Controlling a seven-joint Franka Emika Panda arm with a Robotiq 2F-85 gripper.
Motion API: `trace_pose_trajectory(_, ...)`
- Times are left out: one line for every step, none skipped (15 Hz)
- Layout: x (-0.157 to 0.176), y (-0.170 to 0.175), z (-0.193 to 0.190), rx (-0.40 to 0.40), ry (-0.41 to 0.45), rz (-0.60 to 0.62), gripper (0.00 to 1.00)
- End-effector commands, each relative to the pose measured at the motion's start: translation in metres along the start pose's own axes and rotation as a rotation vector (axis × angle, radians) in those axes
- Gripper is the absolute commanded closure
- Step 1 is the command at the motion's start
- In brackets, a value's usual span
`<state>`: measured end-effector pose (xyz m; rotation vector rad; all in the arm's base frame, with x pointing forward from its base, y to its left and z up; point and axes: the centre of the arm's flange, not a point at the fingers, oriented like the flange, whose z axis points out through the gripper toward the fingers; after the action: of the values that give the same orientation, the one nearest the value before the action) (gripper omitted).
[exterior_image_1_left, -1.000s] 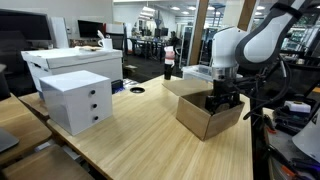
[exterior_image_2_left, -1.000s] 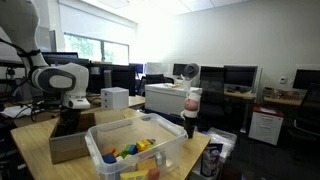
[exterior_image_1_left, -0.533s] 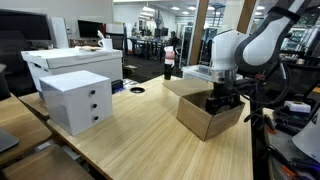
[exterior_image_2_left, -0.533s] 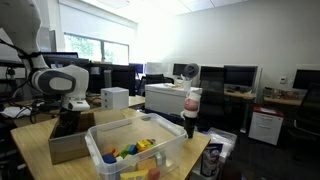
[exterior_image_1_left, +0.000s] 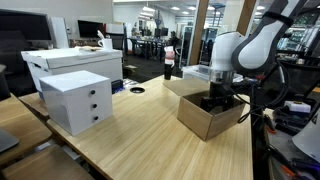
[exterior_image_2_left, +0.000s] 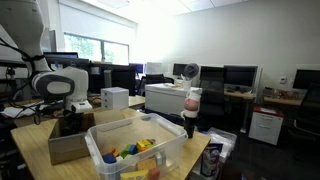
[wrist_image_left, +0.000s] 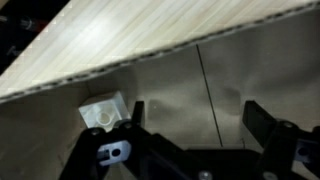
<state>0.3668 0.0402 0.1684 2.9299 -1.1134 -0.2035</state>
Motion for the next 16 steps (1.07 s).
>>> trace_pose_trajectory(0.005,-0.012,0.012,0.071,0.053,-0.057,0.00)
trace_pose_trajectory(0.008,-0.021,0.006,0.085,0.089,-0.085,0.00)
trace_pose_trajectory(0.010,-0.026,-0.008,0.081,0.120,-0.101,0.00)
trace_pose_trajectory(0.011,-0.028,-0.013,0.081,0.132,-0.114,0.00)
trace_pose_trajectory(0.011,-0.031,-0.020,0.066,0.141,-0.133,0.00)
trace_pose_trajectory(0.012,-0.032,-0.024,0.052,0.141,-0.145,0.00)
trace_pose_trajectory(0.011,-0.033,-0.028,0.044,0.148,-0.158,0.00)
trace_pose_trajectory(0.011,-0.033,-0.032,0.030,0.150,-0.165,0.00)
trace_pose_trajectory(0.010,-0.032,-0.035,0.021,0.150,-0.168,0.00)
trace_pose_trajectory(0.008,-0.031,-0.038,0.009,0.149,-0.170,0.00)
trace_pose_trajectory(0.006,-0.030,-0.040,-0.003,0.144,-0.171,0.00)
trace_pose_trajectory(0.002,-0.027,-0.041,-0.016,0.136,-0.163,0.00)
trace_pose_trajectory(-0.003,-0.025,-0.042,-0.027,0.126,-0.155,0.00)
trace_pose_trajectory(-0.006,-0.024,-0.044,-0.036,0.121,-0.146,0.00)
trace_pose_trajectory(-0.009,-0.022,-0.045,-0.044,0.114,-0.138,0.00)
trace_pose_trajectory(-0.013,-0.021,-0.046,-0.051,0.111,-0.128,0.00)
